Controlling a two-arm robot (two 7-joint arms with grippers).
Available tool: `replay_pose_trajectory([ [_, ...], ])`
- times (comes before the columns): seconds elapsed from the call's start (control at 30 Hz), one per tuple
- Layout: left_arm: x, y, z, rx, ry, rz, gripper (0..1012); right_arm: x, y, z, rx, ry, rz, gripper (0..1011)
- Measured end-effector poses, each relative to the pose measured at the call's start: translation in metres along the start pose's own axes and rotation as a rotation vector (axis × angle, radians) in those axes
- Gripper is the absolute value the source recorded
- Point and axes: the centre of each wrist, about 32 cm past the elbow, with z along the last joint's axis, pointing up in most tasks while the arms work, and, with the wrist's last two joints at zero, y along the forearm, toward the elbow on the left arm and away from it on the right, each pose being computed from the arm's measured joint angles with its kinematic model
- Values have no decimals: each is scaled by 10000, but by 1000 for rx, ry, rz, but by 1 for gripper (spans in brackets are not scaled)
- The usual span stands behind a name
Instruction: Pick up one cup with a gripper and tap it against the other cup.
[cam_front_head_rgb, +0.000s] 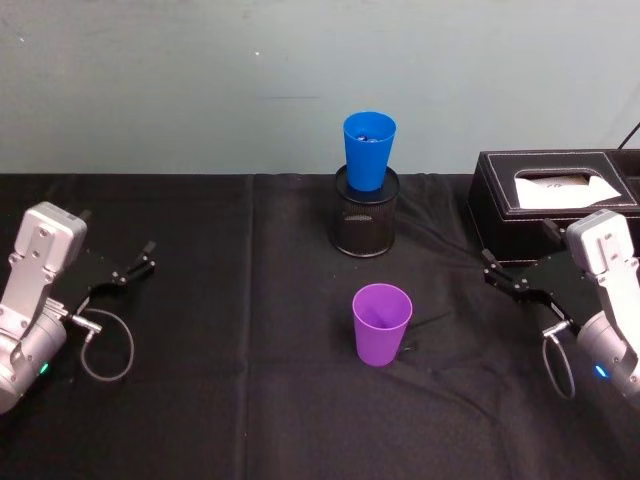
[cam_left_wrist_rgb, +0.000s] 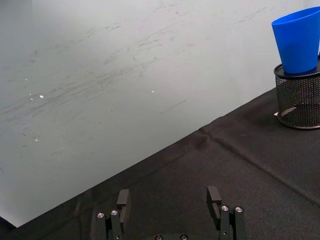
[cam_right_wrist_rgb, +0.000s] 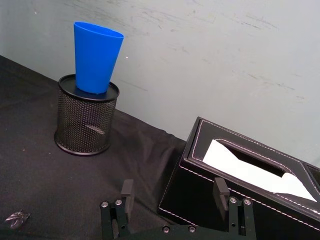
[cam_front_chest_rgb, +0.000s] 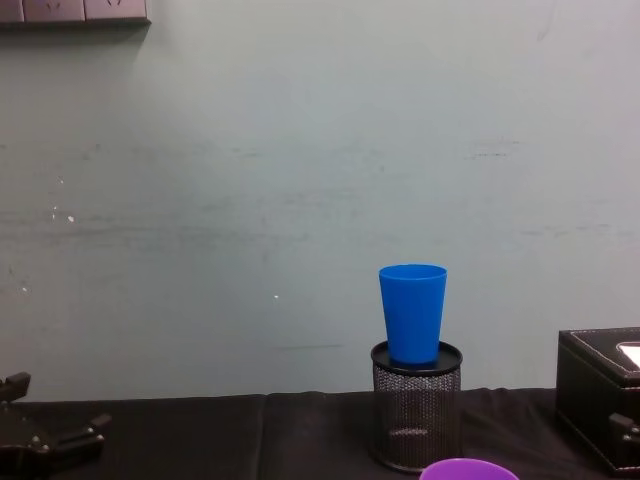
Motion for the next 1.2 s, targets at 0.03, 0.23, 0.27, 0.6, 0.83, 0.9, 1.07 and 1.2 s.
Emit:
replay_pose_trajectory([
  [0.03, 0, 0, 0, 0, 0, 0, 1000, 0, 0, 0, 0, 0, 0, 1004],
  [0.23, 0, 0, 0, 0, 0, 0, 1000, 0, 0, 0, 0, 0, 0, 1004],
  [0.27, 0, 0, 0, 0, 0, 0, 1000, 0, 0, 0, 0, 0, 0, 1004],
  [0.6, 0, 0, 0, 0, 0, 0, 1000, 0, 0, 0, 0, 0, 0, 1004],
  [0.83, 0, 0, 0, 0, 0, 0, 1000, 0, 0, 0, 0, 0, 0, 1004],
  [0.9, 0, 0, 0, 0, 0, 0, 1000, 0, 0, 0, 0, 0, 0, 1004],
  [1.07, 0, 0, 0, 0, 0, 0, 1000, 0, 0, 0, 0, 0, 0, 1004],
  [1.2, 0, 0, 0, 0, 0, 0, 1000, 4, 1, 14, 5, -3, 0, 1004],
])
